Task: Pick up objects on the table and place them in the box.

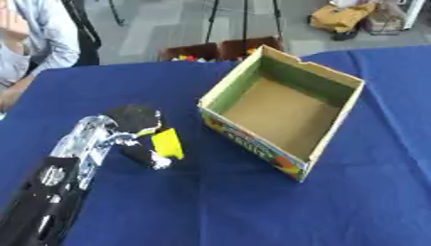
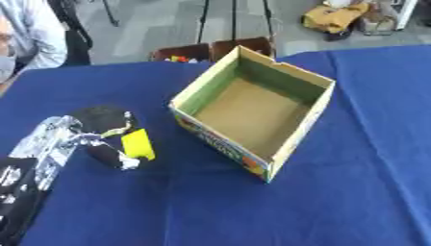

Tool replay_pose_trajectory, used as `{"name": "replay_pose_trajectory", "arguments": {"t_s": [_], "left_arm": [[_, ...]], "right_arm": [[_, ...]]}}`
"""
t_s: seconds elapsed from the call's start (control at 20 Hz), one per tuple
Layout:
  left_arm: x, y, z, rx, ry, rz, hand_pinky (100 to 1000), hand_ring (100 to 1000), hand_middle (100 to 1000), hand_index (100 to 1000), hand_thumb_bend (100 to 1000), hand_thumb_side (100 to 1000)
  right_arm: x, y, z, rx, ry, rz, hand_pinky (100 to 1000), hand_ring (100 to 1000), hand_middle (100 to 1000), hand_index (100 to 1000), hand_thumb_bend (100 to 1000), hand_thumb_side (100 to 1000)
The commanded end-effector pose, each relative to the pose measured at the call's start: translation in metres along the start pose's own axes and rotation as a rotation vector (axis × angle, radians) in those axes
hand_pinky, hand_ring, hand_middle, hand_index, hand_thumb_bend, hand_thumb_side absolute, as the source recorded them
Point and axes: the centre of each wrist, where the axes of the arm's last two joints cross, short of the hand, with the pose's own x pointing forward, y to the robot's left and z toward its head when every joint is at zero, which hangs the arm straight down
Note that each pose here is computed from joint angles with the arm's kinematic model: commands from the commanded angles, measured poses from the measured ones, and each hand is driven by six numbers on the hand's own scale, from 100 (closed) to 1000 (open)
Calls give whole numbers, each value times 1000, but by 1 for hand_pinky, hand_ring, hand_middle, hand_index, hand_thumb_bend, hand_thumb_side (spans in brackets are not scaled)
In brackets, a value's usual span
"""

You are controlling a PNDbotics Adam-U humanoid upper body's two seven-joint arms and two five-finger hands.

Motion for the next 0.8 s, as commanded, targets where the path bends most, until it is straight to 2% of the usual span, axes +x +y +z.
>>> {"name": "replay_pose_trajectory", "arguments": {"t_s": [0.05, 0.4, 0.8], "left_arm": [[-11, 15, 13, 29, 17, -28, 100, 344, 450, 527, 100, 503], [-18, 29, 28, 87, 18, -32, 100, 321, 432, 520, 100, 482], [-34, 68, 61, 234, 39, -40, 100, 289, 411, 512, 100, 482]], "right_arm": [[4, -3, -6, -8, -30, 12, 794, 782, 580, 801, 100, 515], [4, -3, -6, -17, -31, 10, 793, 781, 585, 800, 100, 514], [5, -1, -8, -21, -40, 1, 792, 781, 589, 798, 100, 513]]}}
